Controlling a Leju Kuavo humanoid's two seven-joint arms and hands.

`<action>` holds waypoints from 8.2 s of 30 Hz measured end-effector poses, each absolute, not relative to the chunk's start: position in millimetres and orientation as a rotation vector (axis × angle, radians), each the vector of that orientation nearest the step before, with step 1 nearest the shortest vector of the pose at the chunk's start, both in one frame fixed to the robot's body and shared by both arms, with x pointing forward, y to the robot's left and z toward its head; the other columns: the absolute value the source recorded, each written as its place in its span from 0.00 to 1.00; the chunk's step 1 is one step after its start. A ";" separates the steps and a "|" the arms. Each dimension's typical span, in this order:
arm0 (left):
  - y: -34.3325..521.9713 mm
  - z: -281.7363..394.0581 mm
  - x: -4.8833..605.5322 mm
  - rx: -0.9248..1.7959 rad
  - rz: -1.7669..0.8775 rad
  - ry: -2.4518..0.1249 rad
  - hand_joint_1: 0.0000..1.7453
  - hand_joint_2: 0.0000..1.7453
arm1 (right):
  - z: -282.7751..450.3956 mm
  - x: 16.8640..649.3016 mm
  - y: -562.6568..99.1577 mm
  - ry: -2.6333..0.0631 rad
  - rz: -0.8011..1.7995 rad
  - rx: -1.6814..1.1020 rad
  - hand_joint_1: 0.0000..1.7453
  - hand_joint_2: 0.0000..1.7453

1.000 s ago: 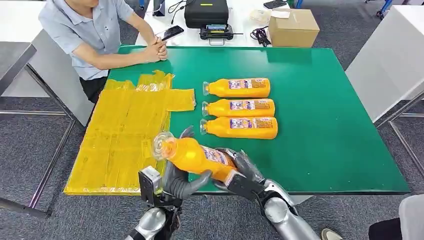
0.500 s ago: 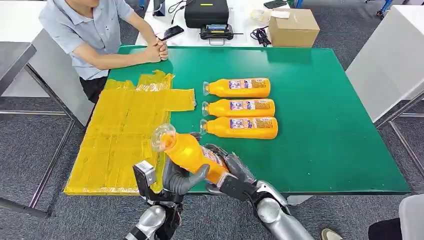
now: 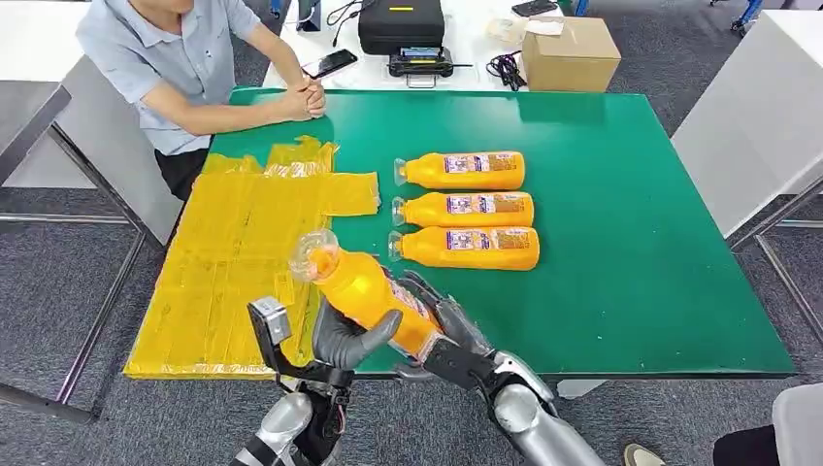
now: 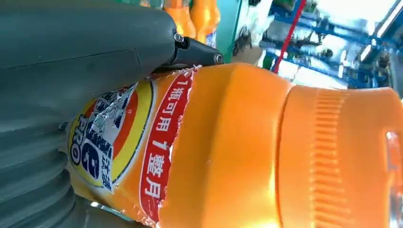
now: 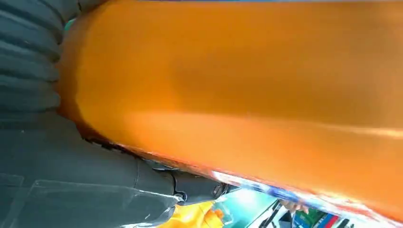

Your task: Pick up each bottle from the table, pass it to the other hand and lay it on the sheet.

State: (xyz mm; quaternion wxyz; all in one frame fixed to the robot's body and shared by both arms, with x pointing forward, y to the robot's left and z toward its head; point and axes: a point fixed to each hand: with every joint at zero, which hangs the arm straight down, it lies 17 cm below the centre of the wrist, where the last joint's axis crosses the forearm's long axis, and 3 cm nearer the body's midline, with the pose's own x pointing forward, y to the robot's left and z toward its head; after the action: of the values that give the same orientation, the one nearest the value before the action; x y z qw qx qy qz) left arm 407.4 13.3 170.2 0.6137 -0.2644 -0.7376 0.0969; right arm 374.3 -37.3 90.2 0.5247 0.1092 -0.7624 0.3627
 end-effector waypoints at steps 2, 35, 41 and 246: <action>15.4 171.3 408.4 -0.579 0.216 -1.714 1.00 1.00 | 88.2 373.9 -38.0 -1.821 0.867 0.257 0.00 1.00; 145.7 138.6 524.4 1.168 -1.054 -1.761 1.00 1.00 | 99.8 392.7 -40.6 -1.874 0.849 0.207 0.00 1.00; 156.1 108.9 533.2 1.141 -1.165 -1.662 1.00 1.00 | 99.1 392.7 -39.8 -1.872 0.848 0.214 0.00 1.00; 25.8 210.4 400.0 -0.033 0.074 -2.058 0.00 1.00 | 10.1 485.4 -251.3 -1.427 1.137 -0.255 1.00 1.00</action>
State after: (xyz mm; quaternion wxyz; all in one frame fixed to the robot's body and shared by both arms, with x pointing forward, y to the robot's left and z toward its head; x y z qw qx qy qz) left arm 400.0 25.8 210.4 0.5149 -0.0137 -0.8566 0.0307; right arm 485.4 -251.3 10.1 0.6048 -0.1101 -0.6168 0.4916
